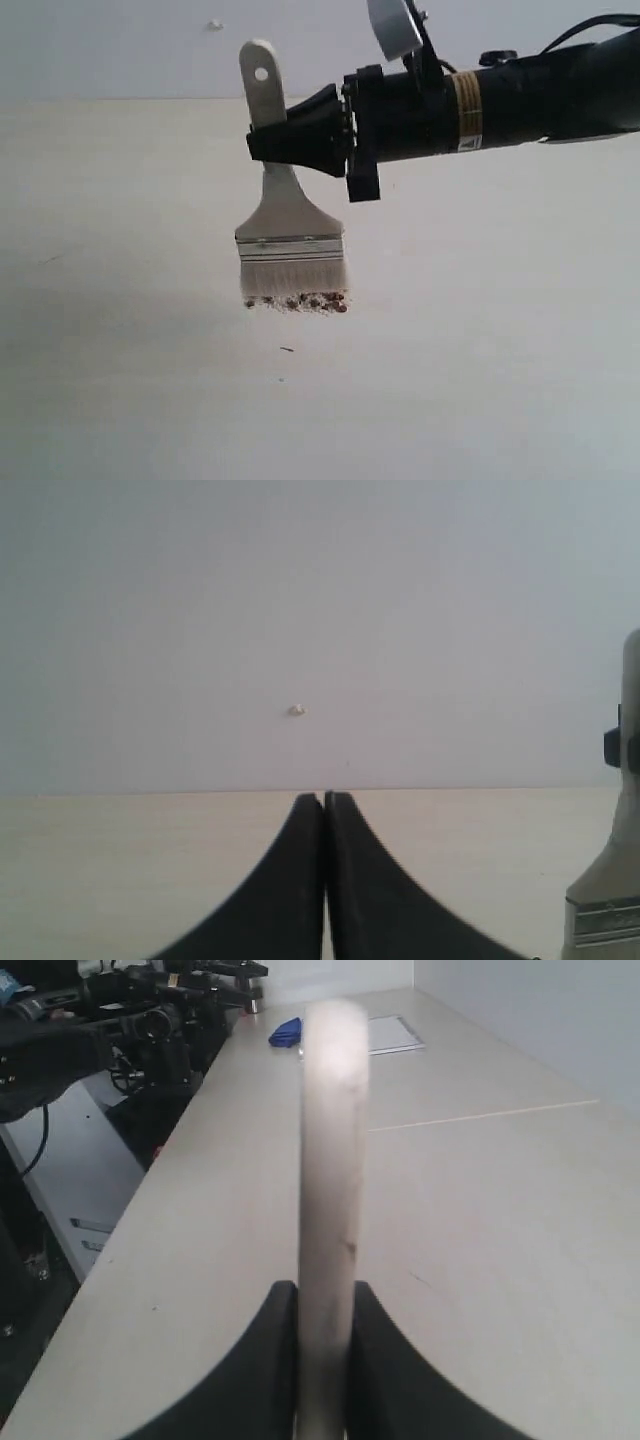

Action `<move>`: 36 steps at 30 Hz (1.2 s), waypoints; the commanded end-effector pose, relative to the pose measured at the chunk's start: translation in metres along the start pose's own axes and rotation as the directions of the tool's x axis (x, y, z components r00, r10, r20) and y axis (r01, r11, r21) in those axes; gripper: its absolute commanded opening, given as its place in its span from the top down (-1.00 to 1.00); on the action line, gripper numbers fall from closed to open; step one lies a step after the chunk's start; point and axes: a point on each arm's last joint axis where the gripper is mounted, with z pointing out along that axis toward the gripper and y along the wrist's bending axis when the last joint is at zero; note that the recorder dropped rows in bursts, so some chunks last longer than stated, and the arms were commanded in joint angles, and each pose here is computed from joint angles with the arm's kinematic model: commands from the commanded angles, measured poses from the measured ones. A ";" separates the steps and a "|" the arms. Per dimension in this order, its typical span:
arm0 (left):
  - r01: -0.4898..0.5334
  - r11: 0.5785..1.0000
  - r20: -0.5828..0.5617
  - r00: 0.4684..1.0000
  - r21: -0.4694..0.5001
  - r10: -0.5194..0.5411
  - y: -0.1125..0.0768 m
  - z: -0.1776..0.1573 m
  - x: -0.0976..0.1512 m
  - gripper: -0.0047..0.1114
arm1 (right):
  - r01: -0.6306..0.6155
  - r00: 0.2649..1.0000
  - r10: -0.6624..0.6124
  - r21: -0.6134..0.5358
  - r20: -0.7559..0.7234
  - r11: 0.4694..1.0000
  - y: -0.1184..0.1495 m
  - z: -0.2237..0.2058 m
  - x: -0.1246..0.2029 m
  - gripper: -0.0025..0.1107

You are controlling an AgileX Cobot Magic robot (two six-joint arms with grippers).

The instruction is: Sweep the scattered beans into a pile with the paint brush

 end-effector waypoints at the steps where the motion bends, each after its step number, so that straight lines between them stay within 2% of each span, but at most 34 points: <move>1: 0.007 1.000 -0.007 1.000 0.013 -0.006 -0.001 0.000 0.001 0.92 | -0.071 0.997 0.077 0.176 -0.027 0.982 0.011 0.023 -0.015 0.96; 4: 0.007 1.000 -0.007 1.000 0.013 -0.006 -0.001 0.000 0.001 0.92 | -0.110 0.993 0.118 0.325 -0.004 0.939 0.018 0.050 -0.009 0.96; 8: 0.007 1.000 -0.007 1.000 0.013 -0.006 -0.001 0.000 0.001 0.92 | -0.195 0.979 0.142 0.465 0.148 0.864 0.030 0.089 0.001 0.96; 9: 0.007 1.000 -0.007 1.000 0.013 -0.006 -0.001 0.000 0.001 0.92 | -0.251 0.964 0.162 0.527 0.209 0.812 0.030 0.097 0.006 0.96; 10: 0.007 1.000 -0.007 1.000 0.013 -0.006 -0.001 0.000 0.001 0.92 | -0.266 0.960 0.166 0.556 0.225 0.788 0.031 0.102 0.010 0.96; 11: 0.007 1.000 -0.007 1.000 0.013 -0.006 -0.001 0.000 0.001 0.92 | -0.310 0.948 0.192 0.610 0.252 0.729 0.032 0.107 0.019 0.96; 14: 0.007 1.000 -0.007 1.000 0.013 -0.006 -0.001 0.000 0.001 0.92 | -0.382 0.924 0.247 0.690 0.292 0.615 0.036 0.112 0.031 0.96; 16: 0.007 1.000 -0.007 1.000 0.013 -0.006 -0.001 0.000 0.001 0.92 | -0.357 0.933 0.241 0.774 0.268 0.522 0.040 0.113 0.038 0.96; 19: 0.007 1.000 -0.007 1.000 0.013 -0.006 -0.001 0.000 0.001 0.92 | -0.272 0.957 0.224 0.842 0.186 0.466 0.048 0.114 0.044 0.96; 22: 0.007 1.000 -0.007 1.000 0.013 -0.006 -0.001 0.000 0.001 0.92 | -0.262 0.957 0.235 0.858 0.171 0.442 0.047 0.113 0.049 0.96; 28: 0.007 1.000 -0.007 1.000 0.013 -0.006 -0.001 0.000 0.001 0.92 | -0.232 0.956 0.239 0.940 0.172 0.251 0.039 0.097 0.058 0.96; 31: 0.007 1.000 -0.007 1.000 0.013 -0.006 -0.001 0.000 0.001 0.92 | -0.225 0.960 0.223 0.941 0.170 0.253 0.039 0.097 0.056 0.96; 36: 0.007 1.000 -0.007 1.000 0.013 -0.006 -0.001 0.000 0.001 0.92 | -0.249 0.959 0.214 0.919 0.188 0.306 0.048 0.098 0.039 0.96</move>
